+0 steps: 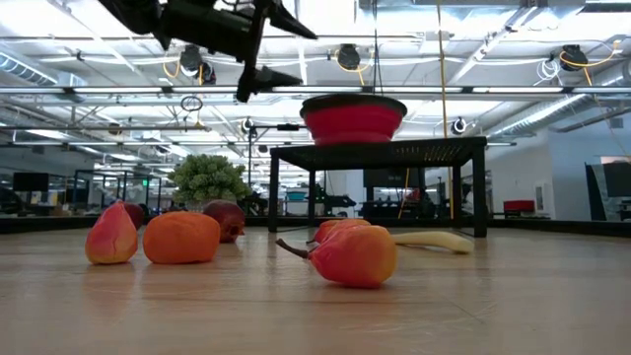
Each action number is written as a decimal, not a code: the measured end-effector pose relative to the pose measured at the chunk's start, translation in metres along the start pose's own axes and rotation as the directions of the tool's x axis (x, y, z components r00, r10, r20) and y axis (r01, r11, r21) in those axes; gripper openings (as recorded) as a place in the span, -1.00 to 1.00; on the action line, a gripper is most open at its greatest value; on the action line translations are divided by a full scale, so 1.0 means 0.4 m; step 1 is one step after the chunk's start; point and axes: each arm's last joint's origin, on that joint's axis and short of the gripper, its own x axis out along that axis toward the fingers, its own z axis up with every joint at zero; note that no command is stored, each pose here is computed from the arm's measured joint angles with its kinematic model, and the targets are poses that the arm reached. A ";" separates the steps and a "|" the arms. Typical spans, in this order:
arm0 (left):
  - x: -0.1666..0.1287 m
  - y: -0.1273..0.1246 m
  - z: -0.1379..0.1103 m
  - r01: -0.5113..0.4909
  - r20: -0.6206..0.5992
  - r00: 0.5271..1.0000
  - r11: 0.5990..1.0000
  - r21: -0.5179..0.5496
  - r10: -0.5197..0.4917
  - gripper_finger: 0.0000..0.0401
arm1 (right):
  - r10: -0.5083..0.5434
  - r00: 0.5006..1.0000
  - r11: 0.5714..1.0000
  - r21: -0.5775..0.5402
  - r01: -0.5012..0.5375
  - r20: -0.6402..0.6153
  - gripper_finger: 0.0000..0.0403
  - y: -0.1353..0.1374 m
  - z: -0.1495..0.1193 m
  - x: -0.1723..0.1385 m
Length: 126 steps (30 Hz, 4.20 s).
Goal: Pick & Place Fruit
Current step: Put the green kiwi into the red strainer bowl on the shelf
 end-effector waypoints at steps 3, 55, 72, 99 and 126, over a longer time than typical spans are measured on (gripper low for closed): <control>-0.032 -0.019 -0.001 -0.050 -0.011 0.999 0.999 0.016 0.050 0.76 | 0.000 1.000 1.000 0.000 0.000 0.000 0.55 0.000 0.000 0.000; -0.395 0.105 -0.246 0.124 0.126 0.980 0.968 0.218 -0.154 0.76 | 0.011 0.996 1.000 -0.003 -0.010 0.089 0.56 -0.086 -0.034 0.092; -0.399 0.133 -0.265 0.115 0.105 0.984 0.966 0.231 -0.142 0.76 | -0.585 0.742 0.753 0.561 0.344 0.329 0.56 -0.170 -0.015 0.061; -0.400 0.130 -0.268 0.159 0.071 0.981 0.954 0.254 -0.182 0.76 | -0.803 0.577 0.497 -0.369 0.786 0.147 0.56 -0.254 -0.060 0.016; -0.399 0.131 -0.269 0.147 0.070 0.982 0.941 0.305 -0.176 0.76 | -0.840 0.248 0.386 -0.209 0.899 -0.482 0.61 -0.489 -0.099 0.028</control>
